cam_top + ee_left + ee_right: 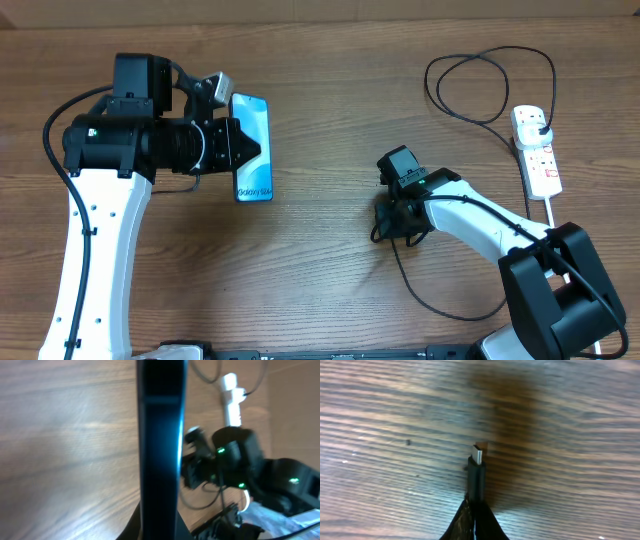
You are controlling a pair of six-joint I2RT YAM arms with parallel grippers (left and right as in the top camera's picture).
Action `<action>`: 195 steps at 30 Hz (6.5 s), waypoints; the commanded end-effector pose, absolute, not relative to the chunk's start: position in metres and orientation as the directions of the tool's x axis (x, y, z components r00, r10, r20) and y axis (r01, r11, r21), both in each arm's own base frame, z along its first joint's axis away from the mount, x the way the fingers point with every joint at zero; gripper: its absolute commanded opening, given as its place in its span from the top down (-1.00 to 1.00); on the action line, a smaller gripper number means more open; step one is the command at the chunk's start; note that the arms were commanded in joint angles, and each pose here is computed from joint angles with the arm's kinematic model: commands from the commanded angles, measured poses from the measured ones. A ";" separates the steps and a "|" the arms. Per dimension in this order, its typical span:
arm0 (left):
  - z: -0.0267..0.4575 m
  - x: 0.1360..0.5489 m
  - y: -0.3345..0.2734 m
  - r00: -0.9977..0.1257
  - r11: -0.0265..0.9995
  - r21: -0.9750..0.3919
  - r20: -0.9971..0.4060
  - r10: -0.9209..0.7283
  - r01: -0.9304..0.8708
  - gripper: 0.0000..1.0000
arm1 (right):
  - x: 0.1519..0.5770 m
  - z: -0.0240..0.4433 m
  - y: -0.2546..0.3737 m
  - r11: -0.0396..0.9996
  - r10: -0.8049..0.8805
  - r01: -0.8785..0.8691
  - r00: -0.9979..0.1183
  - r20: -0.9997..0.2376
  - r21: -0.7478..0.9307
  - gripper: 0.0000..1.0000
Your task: Plug charger to phone and switch on socket
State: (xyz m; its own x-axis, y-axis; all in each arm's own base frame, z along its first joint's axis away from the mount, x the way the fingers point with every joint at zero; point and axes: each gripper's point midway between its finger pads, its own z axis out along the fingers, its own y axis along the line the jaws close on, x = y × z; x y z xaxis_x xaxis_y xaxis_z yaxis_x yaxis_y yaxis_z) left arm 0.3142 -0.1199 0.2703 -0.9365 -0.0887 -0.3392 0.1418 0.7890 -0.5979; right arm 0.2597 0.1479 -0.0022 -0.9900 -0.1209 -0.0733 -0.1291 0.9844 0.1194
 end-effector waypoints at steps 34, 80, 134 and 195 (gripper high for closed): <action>0.424 0.311 -0.176 -0.857 0.261 -0.863 -0.484 -0.178 0.433 0.92 | 0.203 0.334 0.279 -0.169 -0.204 -0.653 -0.710 -0.675 0.738 0.92; 0.417 0.302 -0.206 -0.844 0.281 -0.833 -0.523 -0.117 0.477 0.92 | 0.216 0.349 0.283 -0.134 -0.133 -0.643 -0.742 -0.657 0.754 0.93; 0.418 0.305 -0.200 -0.871 0.273 -0.865 -0.470 -0.146 0.421 0.92 | 0.222 0.351 0.284 -0.118 -0.101 -0.658 -0.737 -0.668 0.744 0.93; 0.397 0.314 -0.184 -0.869 0.375 -0.849 -0.461 -0.183 0.372 0.91 | 0.250 0.351 0.287 -0.019 0.020 -0.663 -0.749 -0.663 0.748 0.93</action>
State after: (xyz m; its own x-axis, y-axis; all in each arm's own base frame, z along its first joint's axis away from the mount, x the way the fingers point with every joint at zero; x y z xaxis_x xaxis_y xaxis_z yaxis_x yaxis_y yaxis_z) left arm 0.3203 -0.1861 0.3885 -0.9047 -0.1881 -0.3822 0.3046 0.3416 -0.8891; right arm 0.2426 0.2858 0.3414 -0.7651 -0.0234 -0.6435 -0.6425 -0.0389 0.7653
